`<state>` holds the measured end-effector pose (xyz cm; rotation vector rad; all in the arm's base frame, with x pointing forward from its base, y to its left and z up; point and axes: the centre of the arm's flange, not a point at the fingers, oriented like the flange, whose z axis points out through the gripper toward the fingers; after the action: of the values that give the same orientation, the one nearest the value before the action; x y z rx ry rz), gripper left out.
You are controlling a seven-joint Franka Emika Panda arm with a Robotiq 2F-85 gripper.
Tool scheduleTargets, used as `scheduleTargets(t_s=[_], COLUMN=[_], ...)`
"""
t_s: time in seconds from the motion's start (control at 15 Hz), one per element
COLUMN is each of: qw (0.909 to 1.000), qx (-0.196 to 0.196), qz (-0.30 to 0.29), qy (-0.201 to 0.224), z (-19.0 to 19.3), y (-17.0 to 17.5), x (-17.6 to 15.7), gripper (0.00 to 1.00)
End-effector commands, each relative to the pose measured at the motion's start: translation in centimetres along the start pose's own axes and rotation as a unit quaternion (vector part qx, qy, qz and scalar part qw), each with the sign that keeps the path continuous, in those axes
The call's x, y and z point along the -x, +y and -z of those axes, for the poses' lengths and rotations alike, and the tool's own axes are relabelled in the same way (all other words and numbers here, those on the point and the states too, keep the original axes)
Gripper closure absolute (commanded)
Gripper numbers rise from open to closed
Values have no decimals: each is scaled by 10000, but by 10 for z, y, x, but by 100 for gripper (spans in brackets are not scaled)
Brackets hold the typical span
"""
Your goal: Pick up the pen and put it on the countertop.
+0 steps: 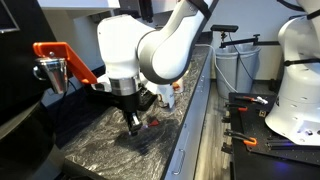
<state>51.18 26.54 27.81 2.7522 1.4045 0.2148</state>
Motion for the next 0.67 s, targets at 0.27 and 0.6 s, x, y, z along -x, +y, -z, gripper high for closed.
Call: scheduleTargets(t_s=[0.27, 0.6], qw=[9997, 9997], qx=[-164, -195], qz=[172, 167], qy=[108, 51], z=[-15, -29], y=[2, -1], x=[-18, -19], gripper=[96, 96])
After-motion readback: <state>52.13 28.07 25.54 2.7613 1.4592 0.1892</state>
